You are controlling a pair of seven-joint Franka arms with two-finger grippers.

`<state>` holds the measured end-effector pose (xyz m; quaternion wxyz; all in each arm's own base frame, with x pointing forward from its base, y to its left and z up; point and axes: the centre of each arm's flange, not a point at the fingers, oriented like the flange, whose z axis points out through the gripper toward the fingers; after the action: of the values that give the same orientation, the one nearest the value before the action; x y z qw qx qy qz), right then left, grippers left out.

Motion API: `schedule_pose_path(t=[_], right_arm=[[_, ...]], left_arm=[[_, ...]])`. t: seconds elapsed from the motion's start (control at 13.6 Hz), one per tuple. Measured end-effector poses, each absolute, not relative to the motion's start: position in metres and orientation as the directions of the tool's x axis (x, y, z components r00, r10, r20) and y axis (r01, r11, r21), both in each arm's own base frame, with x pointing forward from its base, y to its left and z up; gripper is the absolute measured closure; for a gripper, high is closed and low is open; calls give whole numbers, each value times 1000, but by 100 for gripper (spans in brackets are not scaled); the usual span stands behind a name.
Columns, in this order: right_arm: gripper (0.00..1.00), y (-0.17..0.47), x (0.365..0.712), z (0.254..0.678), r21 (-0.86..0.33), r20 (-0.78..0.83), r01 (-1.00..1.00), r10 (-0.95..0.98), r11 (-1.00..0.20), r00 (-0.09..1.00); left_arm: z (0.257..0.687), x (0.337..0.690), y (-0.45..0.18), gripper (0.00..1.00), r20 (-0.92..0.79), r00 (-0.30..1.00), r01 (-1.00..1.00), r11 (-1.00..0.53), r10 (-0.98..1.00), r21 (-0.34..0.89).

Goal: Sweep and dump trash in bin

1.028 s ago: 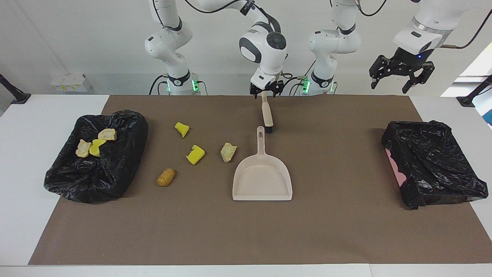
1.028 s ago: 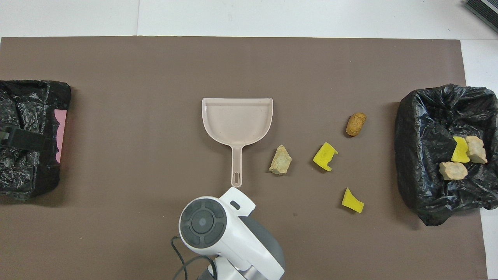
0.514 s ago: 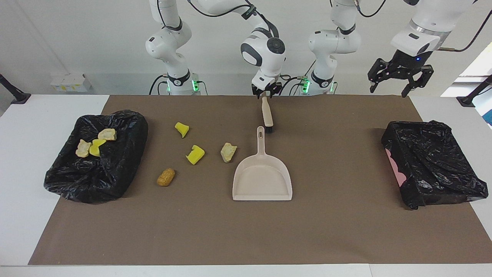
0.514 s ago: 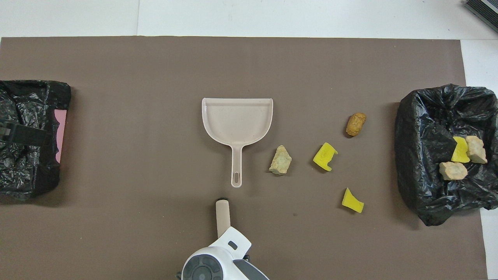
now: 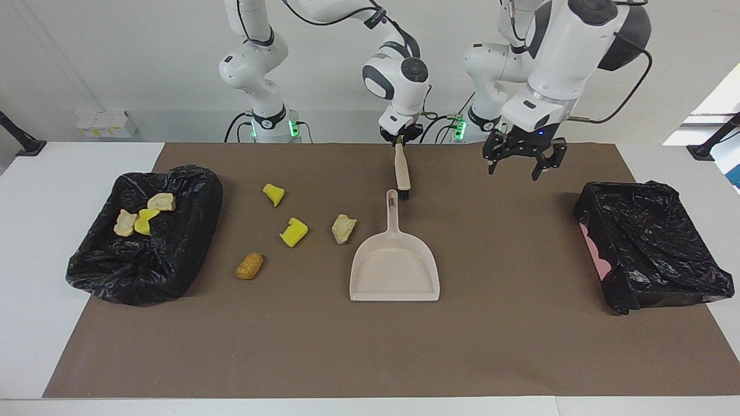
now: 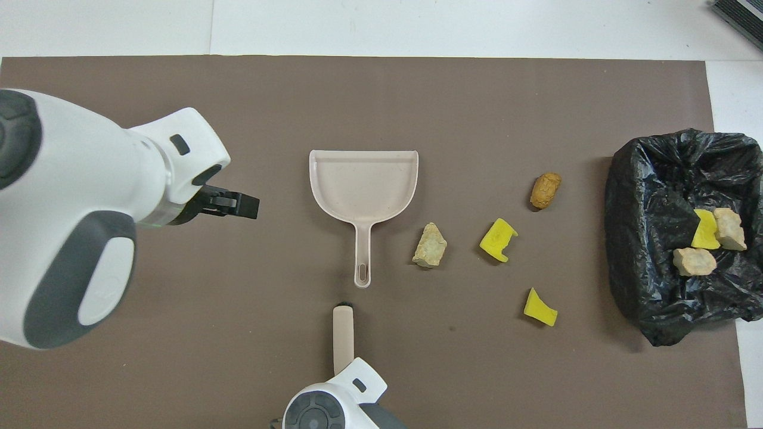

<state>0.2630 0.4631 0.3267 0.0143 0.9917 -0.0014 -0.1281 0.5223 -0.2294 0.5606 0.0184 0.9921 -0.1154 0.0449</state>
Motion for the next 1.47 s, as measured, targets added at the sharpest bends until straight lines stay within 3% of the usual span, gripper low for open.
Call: schedule_pose_path(t=[0.29, 0.81, 1.25, 1.4, 1.47], right_arm=[[74, 433, 287, 348, 75, -293, -56, -76, -996, 953], [74, 323, 353, 416, 127, -360, -208, -241, -970, 902], [74, 230, 417, 405, 222, -275, -130, -190, -966, 943], [74, 196, 437, 400, 266, -256, -71, -141, -961, 956], [74, 179, 449, 399, 276, -254, -43, -116, -960, 960]], left_arm=[[512, 509, -298, 0, 89, 980, -180, -983, -176, 44], [383, 483, -390, 0, 71, 988, -138, -989, -134, 59], [361, 466, -394, 0, 69, 991, -122, -991, -118, 61], [358, 465, -392, 6, 61, 992, -111, -992, -107, 60], [355, 463, -392, 17, 53, 994, -102, -993, -98, 63]])
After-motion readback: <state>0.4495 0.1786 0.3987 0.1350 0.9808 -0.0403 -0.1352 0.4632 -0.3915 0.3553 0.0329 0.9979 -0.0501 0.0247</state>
